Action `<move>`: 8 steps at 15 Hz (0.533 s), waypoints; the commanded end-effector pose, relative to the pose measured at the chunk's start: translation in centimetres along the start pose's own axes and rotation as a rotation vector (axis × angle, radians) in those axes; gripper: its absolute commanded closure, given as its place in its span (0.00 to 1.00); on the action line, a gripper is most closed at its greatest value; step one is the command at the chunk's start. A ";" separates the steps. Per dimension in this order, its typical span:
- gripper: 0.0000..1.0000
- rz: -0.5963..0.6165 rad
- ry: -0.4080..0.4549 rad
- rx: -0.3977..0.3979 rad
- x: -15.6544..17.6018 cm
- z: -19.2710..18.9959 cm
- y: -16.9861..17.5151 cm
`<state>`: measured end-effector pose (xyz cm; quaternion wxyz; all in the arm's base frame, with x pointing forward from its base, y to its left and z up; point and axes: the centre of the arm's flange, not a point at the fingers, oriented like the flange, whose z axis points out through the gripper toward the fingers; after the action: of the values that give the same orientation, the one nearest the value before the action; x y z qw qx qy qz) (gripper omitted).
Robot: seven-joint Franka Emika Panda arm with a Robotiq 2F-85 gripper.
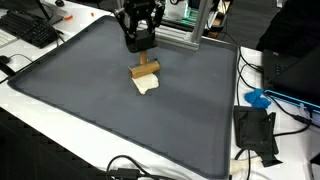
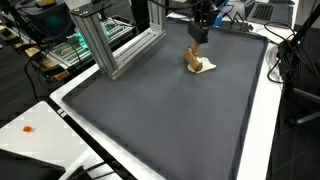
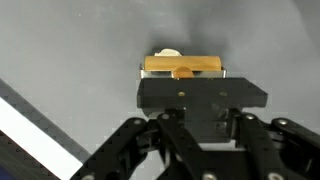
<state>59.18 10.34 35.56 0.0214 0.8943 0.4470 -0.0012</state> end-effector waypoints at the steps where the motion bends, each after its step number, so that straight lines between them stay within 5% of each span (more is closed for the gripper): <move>1: 0.77 0.125 0.006 0.042 0.0 2.5 0.0; 8: 0.77 0.433 0.038 -0.001 0.4 2.6 -0.2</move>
<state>59.49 10.34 35.51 0.0155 0.9526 0.3035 0.0117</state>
